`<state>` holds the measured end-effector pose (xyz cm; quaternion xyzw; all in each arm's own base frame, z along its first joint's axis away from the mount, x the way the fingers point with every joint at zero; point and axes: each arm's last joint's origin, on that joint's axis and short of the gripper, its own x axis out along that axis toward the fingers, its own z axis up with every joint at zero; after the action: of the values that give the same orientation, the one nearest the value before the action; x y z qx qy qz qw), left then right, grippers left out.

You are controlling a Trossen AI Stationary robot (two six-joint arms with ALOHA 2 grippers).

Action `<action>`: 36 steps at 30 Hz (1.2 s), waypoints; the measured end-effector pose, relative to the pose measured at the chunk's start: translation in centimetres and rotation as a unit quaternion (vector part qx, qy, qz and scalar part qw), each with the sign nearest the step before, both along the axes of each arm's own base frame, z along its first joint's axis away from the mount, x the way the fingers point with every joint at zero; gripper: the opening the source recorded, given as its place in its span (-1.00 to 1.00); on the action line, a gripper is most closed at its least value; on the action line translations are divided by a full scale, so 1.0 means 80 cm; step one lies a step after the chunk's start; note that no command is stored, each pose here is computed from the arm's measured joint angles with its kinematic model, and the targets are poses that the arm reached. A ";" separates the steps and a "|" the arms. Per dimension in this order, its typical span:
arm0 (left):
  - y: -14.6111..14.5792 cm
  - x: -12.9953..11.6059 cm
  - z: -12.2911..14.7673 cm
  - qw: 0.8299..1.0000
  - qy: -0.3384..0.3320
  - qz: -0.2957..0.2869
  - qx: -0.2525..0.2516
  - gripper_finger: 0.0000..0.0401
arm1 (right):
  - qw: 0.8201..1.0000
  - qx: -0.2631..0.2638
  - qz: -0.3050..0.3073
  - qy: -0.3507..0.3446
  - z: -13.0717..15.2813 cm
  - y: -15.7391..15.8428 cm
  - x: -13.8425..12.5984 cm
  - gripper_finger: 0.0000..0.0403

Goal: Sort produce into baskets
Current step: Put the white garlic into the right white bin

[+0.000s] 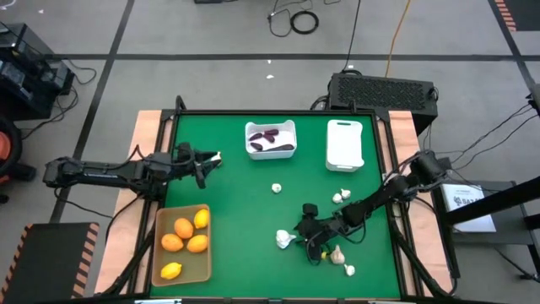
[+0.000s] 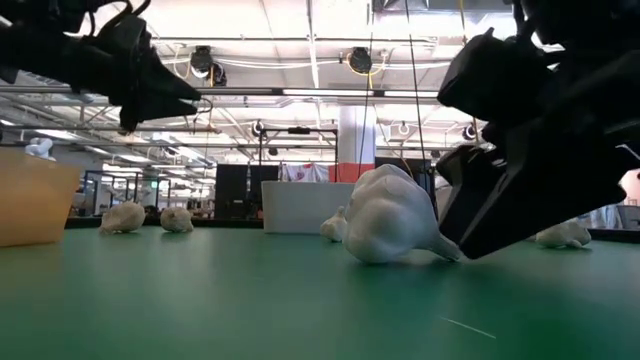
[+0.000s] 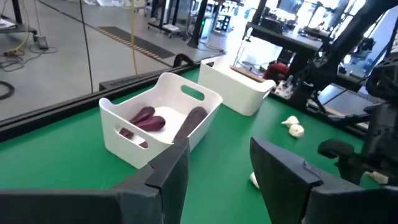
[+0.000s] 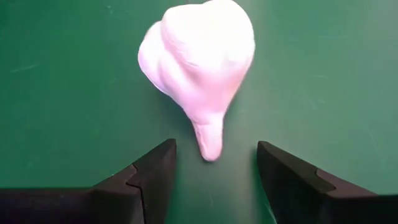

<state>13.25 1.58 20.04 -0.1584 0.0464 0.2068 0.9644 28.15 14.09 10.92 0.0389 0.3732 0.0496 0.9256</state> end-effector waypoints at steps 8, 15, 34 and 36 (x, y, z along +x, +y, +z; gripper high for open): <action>0.000 -0.001 -0.008 1.000 0.007 0.001 -0.003 -0.12 | 1.000 -0.010 0.003 -0.003 -0.009 0.008 0.016 -0.04; 0.000 -0.001 -0.008 1.000 0.007 0.001 -0.003 -0.12 | 1.000 -0.019 0.012 0.012 -0.002 0.007 0.013 -0.57; 0.000 -0.001 -0.008 1.000 0.011 0.007 0.001 -0.12 | 0.988 -0.153 -0.019 0.010 0.105 -0.055 -0.031 -0.94; 0.000 -0.001 -0.008 1.000 0.011 0.007 0.001 -0.12 | 0.984 -0.173 -0.043 0.018 0.118 -0.069 -0.042 -0.94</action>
<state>13.18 1.62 19.36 -0.1560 0.0554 0.2152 0.9624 24.81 8.55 20.35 -0.1054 0.3905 -0.0562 0.9128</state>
